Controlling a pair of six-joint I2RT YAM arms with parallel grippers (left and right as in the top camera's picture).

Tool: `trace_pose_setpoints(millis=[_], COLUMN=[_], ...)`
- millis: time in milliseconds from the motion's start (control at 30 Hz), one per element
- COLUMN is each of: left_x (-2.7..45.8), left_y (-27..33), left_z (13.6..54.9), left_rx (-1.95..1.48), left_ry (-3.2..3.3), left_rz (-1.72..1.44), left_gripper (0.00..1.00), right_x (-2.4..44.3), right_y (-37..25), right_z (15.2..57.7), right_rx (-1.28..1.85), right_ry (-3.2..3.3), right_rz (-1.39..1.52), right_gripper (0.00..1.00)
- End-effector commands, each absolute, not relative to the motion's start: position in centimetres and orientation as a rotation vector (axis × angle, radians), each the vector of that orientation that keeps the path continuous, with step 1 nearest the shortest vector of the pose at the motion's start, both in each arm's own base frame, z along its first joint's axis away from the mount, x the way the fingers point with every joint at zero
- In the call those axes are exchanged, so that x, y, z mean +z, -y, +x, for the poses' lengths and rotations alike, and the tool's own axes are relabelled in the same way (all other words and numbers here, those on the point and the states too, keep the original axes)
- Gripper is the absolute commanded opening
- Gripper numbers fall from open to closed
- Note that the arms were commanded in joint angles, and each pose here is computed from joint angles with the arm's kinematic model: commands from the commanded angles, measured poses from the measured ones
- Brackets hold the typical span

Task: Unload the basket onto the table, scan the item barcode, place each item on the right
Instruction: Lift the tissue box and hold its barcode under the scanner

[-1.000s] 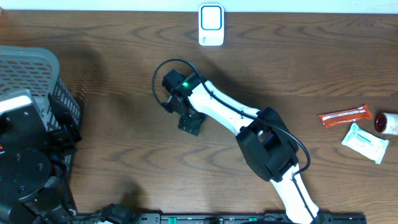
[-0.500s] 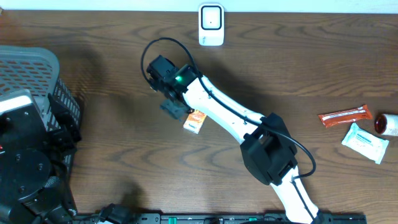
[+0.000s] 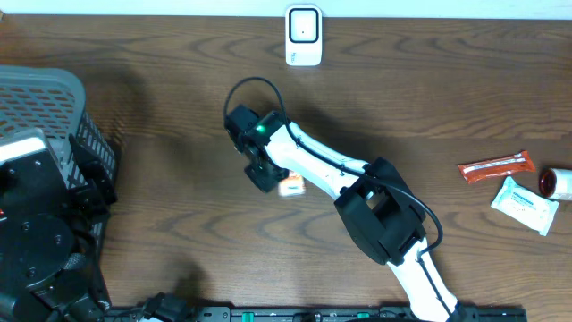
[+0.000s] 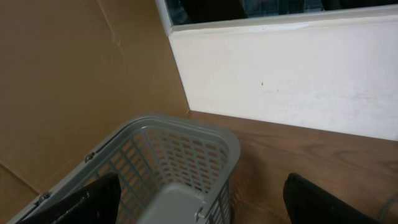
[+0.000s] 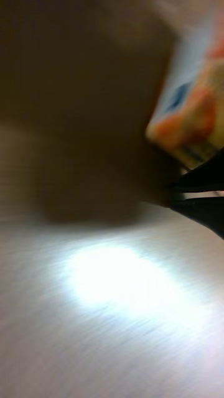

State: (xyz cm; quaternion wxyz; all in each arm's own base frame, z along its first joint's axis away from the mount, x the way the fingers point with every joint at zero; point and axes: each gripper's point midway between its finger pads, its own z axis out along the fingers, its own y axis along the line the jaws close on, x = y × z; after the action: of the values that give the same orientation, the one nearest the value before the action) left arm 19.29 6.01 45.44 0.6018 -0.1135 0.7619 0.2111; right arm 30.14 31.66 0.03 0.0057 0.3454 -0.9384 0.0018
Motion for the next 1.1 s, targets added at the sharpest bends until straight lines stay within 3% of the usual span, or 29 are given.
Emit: trace_pose_setpoints(millis=[0, 300, 367, 467, 500, 567, 600, 633, 800, 1067], left_x=[45.3, 45.3, 45.3, 45.3, 45.3, 45.3, 45.3, 45.3, 45.3, 45.3], left_y=[-6.2, -6.2, -6.2, -6.2, -6.2, -6.2, -6.2, -6.2, -6.2, -6.2], left_z=[19.3, 19.3, 19.3, 19.3, 19.3, 19.3, 19.3, 19.3, 19.3, 19.3], left_rx=[0.501, 0.501, 0.501, 0.502, 0.501, 0.502, 0.501, 0.502, 0.502, 0.502], left_ry=[-1.766, -1.766, -1.766, -1.766, -1.766, -1.766, -1.766, -1.766, -1.766, -1.766], left_rz=[-0.271, -0.271, -0.271, -0.271, -0.271, -0.271, -0.271, -0.271, -0.271, -0.271], left_gripper=[0.84, 0.84, 0.84, 0.84, 0.84, 0.84, 0.84, 0.84, 0.84, 0.84], right_x=[-0.2, 3.5, 3.8, 4.3, 4.7, 5.9, 6.5, 7.1, 8.3, 3.1], right_y=[-29.4, -18.5, -18.1, -20.4, -21.3, -24.1, -24.9, -25.7, -27.1, -25.4], right_z=[28.4, 33.7, 33.9, 32.4, 31.9, 30.7, 30.6, 30.5, 31.7, 33.3], right_rx=[0.112, 1.013, 0.999, 0.711, 0.605, 0.314, 0.222, 0.135, -0.032, 0.017], right_ry=[2.837, 2.917, 2.954, 2.991, 3.005, 3.029, 3.042, 3.057, 3.117, 3.093], right_rz=[1.062, 0.743, 0.648, 0.583, 0.564, 0.526, 0.515, 0.506, 0.47, 0.383], right_gripper=[0.01, 0.01, 0.01, 0.01, 0.09, 0.65, 0.85, 0.99, 0.99, 0.99])
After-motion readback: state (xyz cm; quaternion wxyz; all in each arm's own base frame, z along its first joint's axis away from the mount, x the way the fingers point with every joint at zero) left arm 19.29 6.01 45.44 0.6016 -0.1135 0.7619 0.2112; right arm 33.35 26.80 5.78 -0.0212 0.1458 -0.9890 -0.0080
